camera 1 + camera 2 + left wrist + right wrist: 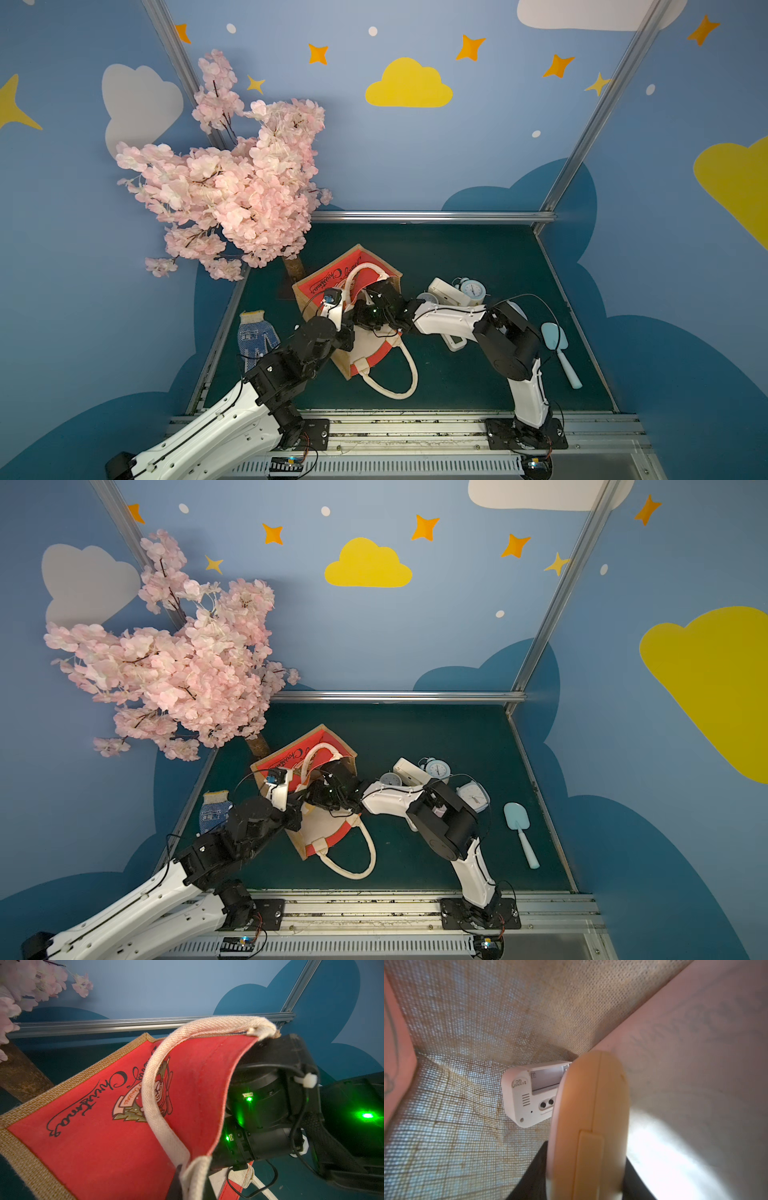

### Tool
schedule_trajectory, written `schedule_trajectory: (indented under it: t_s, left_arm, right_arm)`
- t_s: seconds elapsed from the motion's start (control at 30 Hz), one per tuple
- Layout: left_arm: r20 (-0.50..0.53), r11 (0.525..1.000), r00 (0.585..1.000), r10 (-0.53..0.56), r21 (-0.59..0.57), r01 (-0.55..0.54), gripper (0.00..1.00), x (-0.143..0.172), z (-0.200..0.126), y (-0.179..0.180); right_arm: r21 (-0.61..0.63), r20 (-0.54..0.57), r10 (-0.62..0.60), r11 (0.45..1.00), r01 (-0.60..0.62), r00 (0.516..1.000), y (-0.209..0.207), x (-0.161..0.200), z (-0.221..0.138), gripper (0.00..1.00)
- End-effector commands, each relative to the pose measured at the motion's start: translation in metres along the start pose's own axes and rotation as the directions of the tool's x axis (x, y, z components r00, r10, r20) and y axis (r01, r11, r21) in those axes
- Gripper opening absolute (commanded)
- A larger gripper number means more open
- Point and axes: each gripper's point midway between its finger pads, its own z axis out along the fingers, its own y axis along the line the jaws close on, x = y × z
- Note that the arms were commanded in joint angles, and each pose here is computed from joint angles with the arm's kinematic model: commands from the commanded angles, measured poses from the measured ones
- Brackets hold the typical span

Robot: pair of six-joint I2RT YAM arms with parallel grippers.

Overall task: Take the alarm clock out of the canvas bag
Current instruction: Pick up the alarm from the canvas bag.

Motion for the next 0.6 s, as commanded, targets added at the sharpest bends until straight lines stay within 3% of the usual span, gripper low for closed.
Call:
schedule_trajectory:
  t_s: [0.0,0.57]
  left_arm:
    - [0.023,1.0,1.0,-0.016,-0.017,0.017,0.12,-0.01,-0.001,0.003]
    - [0.031,0.998,0.999,-0.045,-0.045,0.047,0.13,-0.018,0.0,0.012]
  right_arm:
    - [-0.034,0.036,-0.059,0.998,0.06,0.998,0.029,-0.005,-0.018,0.2]
    - [-0.021,0.059,-0.148,0.989,0.149,0.987,0.048,0.001,-0.052,0.2]
